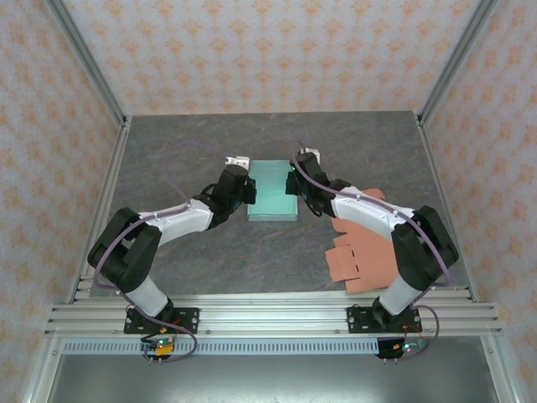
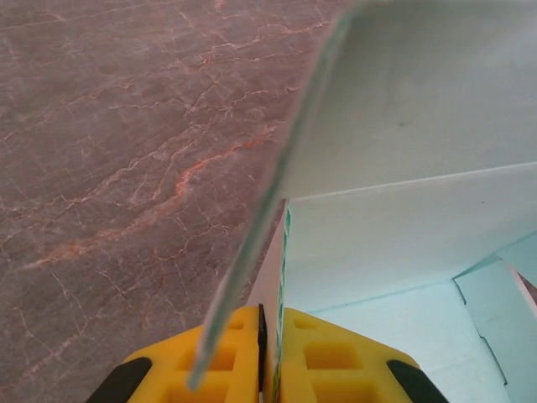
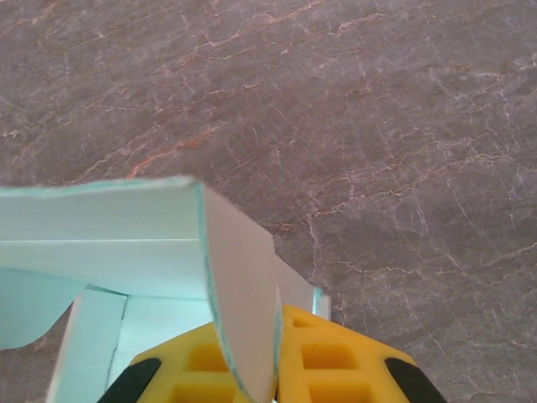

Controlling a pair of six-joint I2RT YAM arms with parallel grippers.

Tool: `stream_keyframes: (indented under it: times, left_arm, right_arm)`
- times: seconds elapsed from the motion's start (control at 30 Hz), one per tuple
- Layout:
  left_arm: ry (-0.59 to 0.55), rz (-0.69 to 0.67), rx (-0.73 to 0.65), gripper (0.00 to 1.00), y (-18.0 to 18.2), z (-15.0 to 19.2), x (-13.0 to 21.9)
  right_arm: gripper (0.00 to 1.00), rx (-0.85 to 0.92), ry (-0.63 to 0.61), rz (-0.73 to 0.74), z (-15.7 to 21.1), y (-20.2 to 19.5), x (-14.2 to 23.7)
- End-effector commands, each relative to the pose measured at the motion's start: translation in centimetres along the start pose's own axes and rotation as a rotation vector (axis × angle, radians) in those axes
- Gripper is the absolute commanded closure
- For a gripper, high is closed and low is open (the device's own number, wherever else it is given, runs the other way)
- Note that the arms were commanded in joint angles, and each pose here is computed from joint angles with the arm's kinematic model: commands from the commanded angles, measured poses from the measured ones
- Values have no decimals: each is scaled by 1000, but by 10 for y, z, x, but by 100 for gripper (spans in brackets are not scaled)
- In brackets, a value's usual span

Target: Fold the paper box

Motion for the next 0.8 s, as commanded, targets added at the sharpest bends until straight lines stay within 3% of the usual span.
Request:
stream_keyframes:
  times: [0.0, 0.2, 0.53, 0.77]
  left_arm:
    - [-55, -50, -9, 89, -8, 7, 7]
    - [-59, -79, -27, 89, -9, 30, 1]
    - [-105, -151, -27, 90, -8, 30, -19]
    - [-166, -213, -39, 91, -2, 35, -25]
  right_arm:
    - [89, -22, -8, -57, 10, 0, 8]
    - [86, 4, -3, -99, 19, -3, 9]
    - [82, 66, -32, -191, 20, -4, 1]
    - [59, -8, -42, -324, 11, -21, 10]
Point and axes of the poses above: each hand's point on the last joint's axis, 136 mm out from that joint toward the fingers, its own x axis back along the fingers, its own y axis along the line the jaws close on, z = x × y, the point moved 7 cm from there along x, back along the fingers, and after that the axes turned 8 degrees about -x, right-handed, at the moved point
